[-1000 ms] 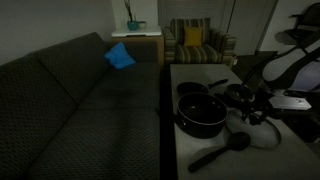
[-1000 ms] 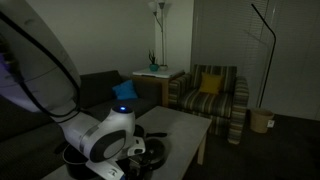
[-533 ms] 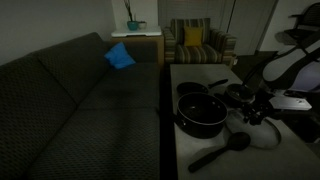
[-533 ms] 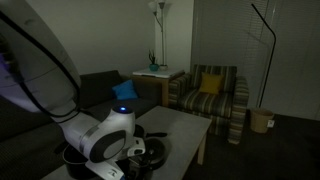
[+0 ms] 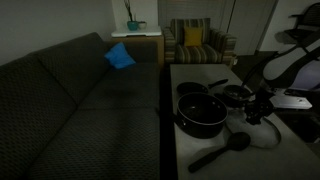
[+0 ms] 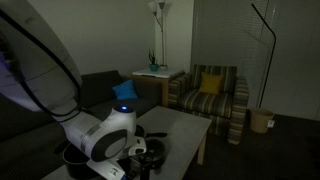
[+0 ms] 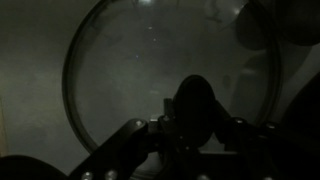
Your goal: Take the lid off the coffee table and place it on the big pot
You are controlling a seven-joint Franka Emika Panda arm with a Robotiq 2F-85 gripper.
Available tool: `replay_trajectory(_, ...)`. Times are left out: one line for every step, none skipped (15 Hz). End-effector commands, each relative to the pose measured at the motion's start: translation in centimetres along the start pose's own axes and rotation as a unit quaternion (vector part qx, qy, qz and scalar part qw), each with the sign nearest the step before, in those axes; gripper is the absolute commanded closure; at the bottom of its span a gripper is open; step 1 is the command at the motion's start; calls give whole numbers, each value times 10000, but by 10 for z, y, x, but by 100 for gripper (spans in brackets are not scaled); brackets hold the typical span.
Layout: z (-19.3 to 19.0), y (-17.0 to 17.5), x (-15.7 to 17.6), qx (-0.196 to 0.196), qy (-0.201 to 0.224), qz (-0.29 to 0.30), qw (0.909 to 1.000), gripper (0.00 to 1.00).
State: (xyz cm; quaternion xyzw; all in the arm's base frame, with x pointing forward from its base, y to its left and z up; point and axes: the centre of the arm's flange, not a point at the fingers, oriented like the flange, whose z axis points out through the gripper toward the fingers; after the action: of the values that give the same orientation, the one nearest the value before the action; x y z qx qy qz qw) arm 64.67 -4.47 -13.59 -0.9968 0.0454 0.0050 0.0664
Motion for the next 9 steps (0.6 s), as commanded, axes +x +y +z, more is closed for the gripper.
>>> replay_trajectory(16, 9, 13, 75, -79, 55, 9999, 86)
replay_trajectory(16, 9, 13, 72, -79, 54, 9999, 86)
replay_trajectory(15, 9, 13, 68, -78, 50, 9999, 86)
replay_trajectory(12, 8, 12, 32, -73, 50, 10000, 86)
replay_trajectory(10, 8, 12, 12, -73, 54, 10000, 86)
replay_trajectory(7, 7, 11, -11, -62, 46, 10000, 86)
replay_trajectory(4, 6, 11, -16, -30, 24, 10000, 86)
replay_trajectory(2, 6, 10, -25, -5, 23, 10000, 86)
replay_trajectory(1, 6, 10, -25, 28, 22, 10000, 86)
